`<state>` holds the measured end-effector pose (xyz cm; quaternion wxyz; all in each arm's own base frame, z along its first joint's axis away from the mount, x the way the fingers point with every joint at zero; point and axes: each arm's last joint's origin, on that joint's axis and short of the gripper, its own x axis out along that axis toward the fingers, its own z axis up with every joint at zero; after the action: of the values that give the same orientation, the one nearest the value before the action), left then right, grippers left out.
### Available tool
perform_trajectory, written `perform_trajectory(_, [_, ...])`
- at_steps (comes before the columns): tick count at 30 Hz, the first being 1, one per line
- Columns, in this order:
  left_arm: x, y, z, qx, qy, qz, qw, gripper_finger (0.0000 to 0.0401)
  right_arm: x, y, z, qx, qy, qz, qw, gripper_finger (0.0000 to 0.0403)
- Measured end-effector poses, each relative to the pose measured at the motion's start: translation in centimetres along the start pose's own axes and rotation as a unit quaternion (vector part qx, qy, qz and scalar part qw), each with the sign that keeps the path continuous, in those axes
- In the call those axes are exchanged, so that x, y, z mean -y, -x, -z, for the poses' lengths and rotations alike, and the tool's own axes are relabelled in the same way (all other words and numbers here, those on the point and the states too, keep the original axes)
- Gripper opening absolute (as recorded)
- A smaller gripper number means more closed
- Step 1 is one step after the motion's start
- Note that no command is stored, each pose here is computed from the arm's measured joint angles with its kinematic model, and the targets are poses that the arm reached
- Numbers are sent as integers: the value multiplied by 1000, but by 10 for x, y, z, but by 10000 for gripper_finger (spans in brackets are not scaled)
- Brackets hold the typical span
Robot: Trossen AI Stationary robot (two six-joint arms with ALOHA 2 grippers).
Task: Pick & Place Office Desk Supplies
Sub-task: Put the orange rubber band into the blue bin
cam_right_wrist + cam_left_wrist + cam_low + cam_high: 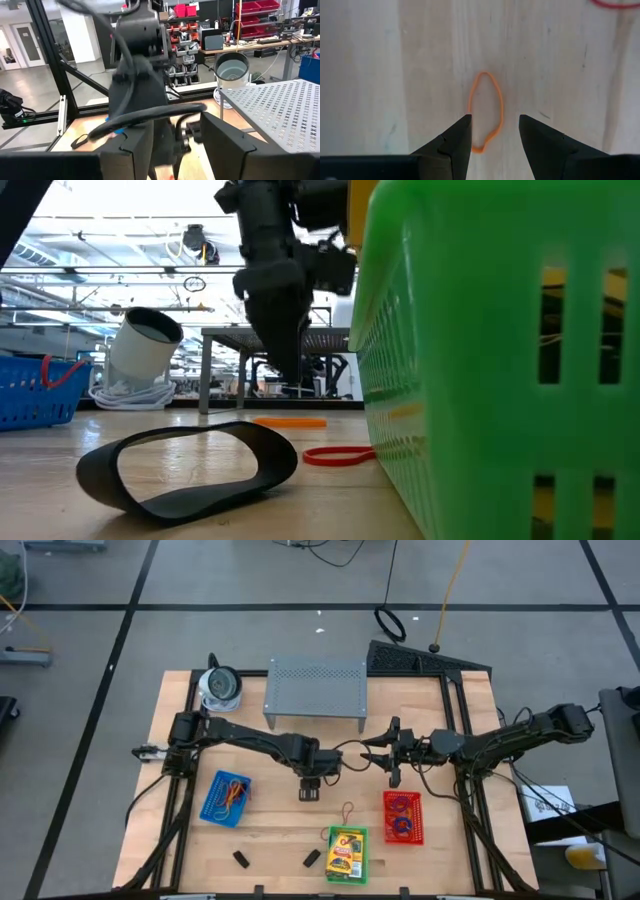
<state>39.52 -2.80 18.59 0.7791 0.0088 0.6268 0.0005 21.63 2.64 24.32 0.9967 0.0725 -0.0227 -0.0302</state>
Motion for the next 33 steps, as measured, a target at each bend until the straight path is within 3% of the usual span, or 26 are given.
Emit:
perform_trajectory(14, [-2,-21,1,-31,22,1,999,180,-1,0,1,-5,1,-2,1000,155])
perform_trajectory(27, [-3,-23,1,-28,31,-29,999,300,-1,0,1,-6,1,-2,1000,155])
perform_trajectory(33, [2,-32,0,-33,25,-29,999,327,0,0,2,-8,2,-3,1000,155])
